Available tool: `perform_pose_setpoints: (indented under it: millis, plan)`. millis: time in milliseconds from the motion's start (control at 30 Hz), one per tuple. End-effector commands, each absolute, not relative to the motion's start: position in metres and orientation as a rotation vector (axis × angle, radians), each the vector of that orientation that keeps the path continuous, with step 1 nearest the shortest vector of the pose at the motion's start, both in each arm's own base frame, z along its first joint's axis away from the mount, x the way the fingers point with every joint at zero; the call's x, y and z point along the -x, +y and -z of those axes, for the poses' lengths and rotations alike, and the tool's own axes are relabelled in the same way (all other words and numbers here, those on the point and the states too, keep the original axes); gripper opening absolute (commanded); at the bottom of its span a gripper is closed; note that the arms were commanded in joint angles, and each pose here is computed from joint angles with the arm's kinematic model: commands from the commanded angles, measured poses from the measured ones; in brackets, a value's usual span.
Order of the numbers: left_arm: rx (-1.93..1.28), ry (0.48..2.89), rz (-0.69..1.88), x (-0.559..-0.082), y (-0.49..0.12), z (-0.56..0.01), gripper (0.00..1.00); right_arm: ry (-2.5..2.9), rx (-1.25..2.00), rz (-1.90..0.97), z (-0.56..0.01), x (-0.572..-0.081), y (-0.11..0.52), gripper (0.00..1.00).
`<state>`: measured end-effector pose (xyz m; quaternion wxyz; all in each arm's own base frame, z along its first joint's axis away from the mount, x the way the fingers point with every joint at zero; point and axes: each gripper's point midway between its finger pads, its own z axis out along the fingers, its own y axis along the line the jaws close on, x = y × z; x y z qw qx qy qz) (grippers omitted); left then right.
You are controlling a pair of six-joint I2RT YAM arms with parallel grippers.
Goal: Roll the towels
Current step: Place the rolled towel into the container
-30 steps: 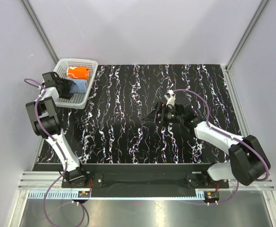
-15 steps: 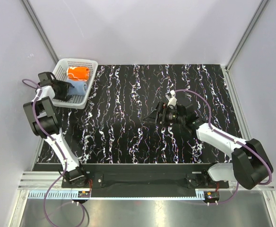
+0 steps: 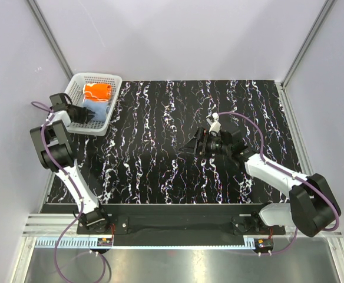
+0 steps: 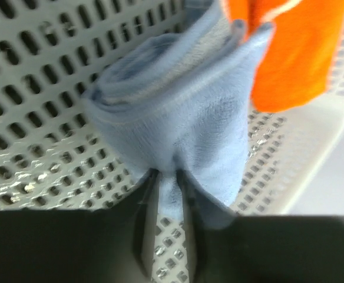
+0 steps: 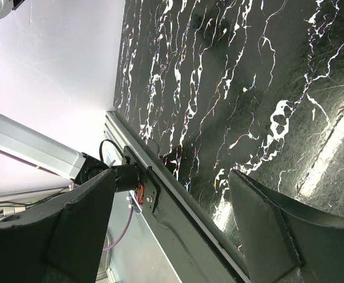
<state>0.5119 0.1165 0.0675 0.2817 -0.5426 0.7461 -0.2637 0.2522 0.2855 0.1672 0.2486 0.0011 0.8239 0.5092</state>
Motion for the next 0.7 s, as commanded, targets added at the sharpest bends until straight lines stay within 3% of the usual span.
perform_pose_setpoints:
  millis: [0,500,667]
  plan:
    - [1.31,1.897,0.797,-0.54,0.122,-0.106,0.98,2.223,0.003,-1.373,-0.169,-0.258,0.285,0.84]
    - [1.121,1.744,0.838,-0.579,0.132,-0.173,0.99,2.262,0.015,-1.359,-0.153,-0.265,0.29,0.84]
    - [1.183,1.784,0.882,-0.588,0.13,-0.157,0.99,2.266,0.018,-1.344,-0.15,-0.268,0.29,0.84]
